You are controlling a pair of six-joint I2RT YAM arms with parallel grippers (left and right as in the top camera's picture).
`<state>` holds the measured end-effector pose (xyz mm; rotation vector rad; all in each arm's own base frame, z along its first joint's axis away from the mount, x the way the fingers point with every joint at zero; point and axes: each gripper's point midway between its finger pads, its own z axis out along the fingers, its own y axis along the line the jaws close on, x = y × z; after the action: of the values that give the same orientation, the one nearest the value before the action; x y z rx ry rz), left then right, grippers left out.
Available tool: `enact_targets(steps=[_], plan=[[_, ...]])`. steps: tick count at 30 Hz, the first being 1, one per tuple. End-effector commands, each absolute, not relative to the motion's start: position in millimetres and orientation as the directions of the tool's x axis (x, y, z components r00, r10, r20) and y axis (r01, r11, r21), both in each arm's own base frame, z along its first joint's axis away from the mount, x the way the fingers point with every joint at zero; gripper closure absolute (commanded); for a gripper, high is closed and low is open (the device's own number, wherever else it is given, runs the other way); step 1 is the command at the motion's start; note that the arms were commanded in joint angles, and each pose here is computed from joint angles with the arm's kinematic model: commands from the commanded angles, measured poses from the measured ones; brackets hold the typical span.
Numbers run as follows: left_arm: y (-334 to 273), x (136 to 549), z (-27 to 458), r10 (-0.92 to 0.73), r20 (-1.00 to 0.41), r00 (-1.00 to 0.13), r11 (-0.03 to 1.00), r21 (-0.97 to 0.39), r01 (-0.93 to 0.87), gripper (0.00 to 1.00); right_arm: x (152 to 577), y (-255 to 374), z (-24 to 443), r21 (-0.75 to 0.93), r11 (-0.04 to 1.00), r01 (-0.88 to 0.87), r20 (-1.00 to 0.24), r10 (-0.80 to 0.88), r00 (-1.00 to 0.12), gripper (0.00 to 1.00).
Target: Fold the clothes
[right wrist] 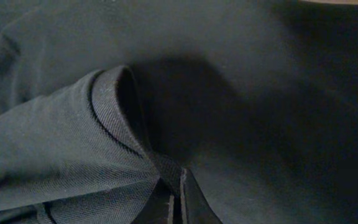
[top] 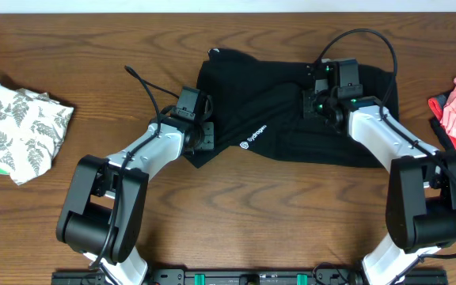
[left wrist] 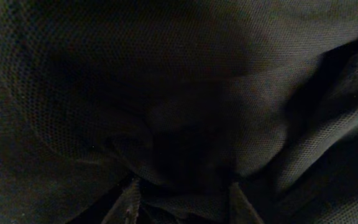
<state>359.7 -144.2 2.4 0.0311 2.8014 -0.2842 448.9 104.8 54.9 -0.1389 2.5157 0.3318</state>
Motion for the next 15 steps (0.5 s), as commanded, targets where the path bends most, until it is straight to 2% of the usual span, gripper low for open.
enact_targets(steps=[1, 4, 10, 15], plan=[[-139, 342, -25, 0.006, -0.234, -0.972, 0.984, -0.171, 0.047, 0.54, 454, 98, 64, 0.193, 0.97, -0.145, -0.593, -0.002, -0.805, 0.99], [-131, 344, -26, 0.004, -0.244, -0.97, 0.991, -0.13, 0.037, 0.54, 452, 99, 62, 0.193, 0.97, -0.146, -0.586, -0.005, -0.811, 0.99], [-95, 352, -25, -0.004, -0.293, -0.956, 0.998, 0.058, -0.022, 0.54, 441, 98, 54, 0.193, 0.972, -0.136, -0.54, -0.011, -0.841, 0.96], [-79, 359, -23, -0.049, -0.311, -0.949, 0.994, 0.079, -0.078, 0.54, 429, 100, 46, 0.191, 0.972, -0.135, -0.494, -0.024, -0.869, 0.83]])
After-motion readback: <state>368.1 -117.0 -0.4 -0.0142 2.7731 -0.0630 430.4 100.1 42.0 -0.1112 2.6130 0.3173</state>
